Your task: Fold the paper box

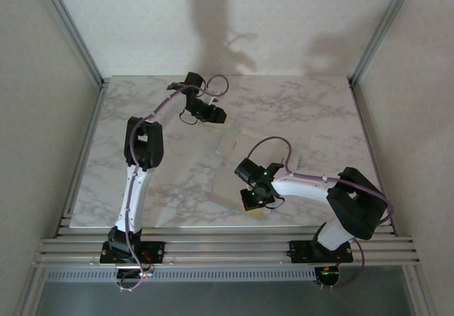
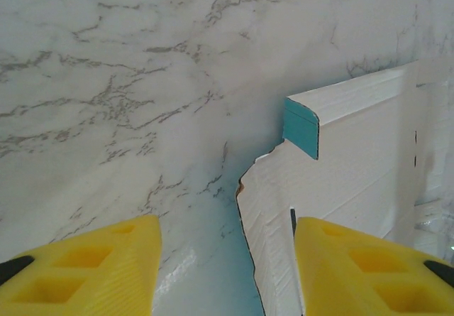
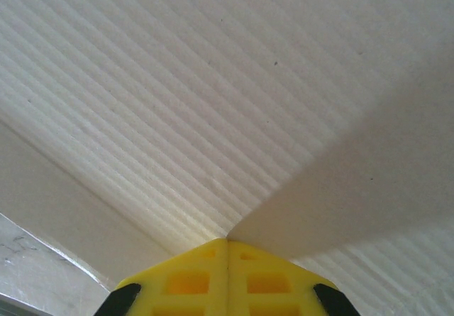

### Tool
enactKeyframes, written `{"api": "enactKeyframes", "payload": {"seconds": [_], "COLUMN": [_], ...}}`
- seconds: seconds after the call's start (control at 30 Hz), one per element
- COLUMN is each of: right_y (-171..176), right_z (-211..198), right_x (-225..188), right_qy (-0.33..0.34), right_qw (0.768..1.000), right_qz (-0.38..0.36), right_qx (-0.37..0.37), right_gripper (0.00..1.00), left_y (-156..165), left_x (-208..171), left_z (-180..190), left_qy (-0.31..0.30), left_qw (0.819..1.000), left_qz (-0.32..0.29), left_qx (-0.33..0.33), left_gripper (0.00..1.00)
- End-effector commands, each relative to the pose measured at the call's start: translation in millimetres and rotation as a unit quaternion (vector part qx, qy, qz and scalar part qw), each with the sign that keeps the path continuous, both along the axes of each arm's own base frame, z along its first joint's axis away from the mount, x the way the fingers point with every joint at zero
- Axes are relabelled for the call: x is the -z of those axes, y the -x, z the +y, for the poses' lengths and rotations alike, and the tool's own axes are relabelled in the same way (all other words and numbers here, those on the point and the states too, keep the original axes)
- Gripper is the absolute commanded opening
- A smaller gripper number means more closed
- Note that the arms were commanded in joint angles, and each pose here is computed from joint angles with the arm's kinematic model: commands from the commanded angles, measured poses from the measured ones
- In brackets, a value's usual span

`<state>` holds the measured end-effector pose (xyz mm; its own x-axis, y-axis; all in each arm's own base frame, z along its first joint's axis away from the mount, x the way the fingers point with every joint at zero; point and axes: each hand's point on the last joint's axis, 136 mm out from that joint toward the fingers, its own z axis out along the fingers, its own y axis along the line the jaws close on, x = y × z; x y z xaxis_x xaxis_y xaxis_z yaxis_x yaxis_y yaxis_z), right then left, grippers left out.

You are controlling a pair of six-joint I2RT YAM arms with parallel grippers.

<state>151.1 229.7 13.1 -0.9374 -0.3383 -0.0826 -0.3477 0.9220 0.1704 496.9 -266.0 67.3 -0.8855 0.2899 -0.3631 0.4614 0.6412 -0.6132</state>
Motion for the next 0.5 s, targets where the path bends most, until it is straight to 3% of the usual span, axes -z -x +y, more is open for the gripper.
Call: {"api": "enactKeyframes", "payload": {"seconds": [0.0,0.33,0.47], "right_y": [37.7,38.4,38.7], "right_z": [-61.8,-62.1,-62.2], "right_x": [25.3,27.5,27.9], "right_qy": [0.134,0.135,0.136], "right_qw": [0.989,0.988,0.988], "right_qz": [0.065,0.068,0.068], "right_qx": [-0.014,-0.016,-0.017], "right_gripper": [0.00,0.00,0.00], "left_y": [13.8,23.4,26.6], "left_x": [14.4,23.3,26.9], "left_z": [-2.9,-27.8,-32.0], "left_qy": [0.003,0.035,0.044], "left_qw": [0.999,0.997,0.996], "left_qz": [0.046,0.060,0.068], "left_qx": [0.013,0.038,0.044], "left_gripper": [0.53,0.52,0.47]}}
